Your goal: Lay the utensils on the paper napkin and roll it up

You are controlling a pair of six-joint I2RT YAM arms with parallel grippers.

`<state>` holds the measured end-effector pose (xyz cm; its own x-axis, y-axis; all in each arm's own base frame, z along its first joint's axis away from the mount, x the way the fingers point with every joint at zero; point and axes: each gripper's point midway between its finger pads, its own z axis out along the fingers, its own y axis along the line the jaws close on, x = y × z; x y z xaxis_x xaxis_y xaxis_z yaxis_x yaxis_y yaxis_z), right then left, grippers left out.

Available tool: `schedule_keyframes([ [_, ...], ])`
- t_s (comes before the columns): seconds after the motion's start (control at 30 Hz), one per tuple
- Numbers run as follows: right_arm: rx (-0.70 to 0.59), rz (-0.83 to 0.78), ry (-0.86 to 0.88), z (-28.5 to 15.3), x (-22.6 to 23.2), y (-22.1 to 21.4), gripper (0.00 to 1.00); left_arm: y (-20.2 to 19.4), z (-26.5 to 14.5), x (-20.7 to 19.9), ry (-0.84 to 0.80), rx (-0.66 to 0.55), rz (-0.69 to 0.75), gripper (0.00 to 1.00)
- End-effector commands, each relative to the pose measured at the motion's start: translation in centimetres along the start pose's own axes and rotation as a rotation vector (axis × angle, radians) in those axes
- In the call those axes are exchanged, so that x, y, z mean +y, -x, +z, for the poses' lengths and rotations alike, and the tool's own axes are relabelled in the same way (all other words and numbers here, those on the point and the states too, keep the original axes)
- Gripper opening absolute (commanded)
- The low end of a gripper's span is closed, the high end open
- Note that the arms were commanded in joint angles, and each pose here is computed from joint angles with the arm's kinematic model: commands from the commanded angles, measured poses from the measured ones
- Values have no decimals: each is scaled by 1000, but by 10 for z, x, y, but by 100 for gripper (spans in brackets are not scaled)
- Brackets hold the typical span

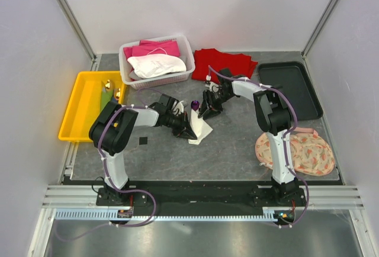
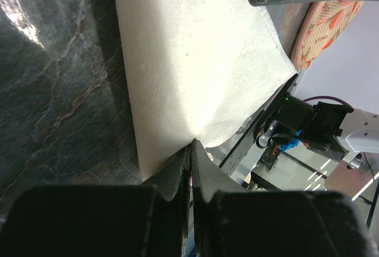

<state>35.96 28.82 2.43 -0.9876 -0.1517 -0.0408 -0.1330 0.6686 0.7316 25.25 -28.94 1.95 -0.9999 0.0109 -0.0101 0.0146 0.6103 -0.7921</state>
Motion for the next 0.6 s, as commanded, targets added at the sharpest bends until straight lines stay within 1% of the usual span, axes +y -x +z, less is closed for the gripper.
schedule_keyframes([
  [0.0,-5,-13,-134,16,-35,1,45,10,5,16,75,-32,40,6],
  [0.03,-1,-7,-142,16,-37,0,45,10,5,16,74,-31,40,6],
  [0.17,4,-11,-194,20,-39,-4,57,11,6,16,75,-31,37,7],
  [0.23,7,-1,-213,23,-41,-7,58,11,6,17,77,-31,38,6],
  [0.27,7,1,-225,24,-43,-7,60,11,6,17,80,-33,39,6],
  [0.37,0,12,-299,25,-54,-9,61,9,6,19,86,-32,38,6],
  [0.53,-15,13,-400,29,-63,-10,58,10,6,20,91,-34,39,6],
  [0.57,-16,21,-418,29,-66,-11,56,10,6,20,91,-36,40,6],
])
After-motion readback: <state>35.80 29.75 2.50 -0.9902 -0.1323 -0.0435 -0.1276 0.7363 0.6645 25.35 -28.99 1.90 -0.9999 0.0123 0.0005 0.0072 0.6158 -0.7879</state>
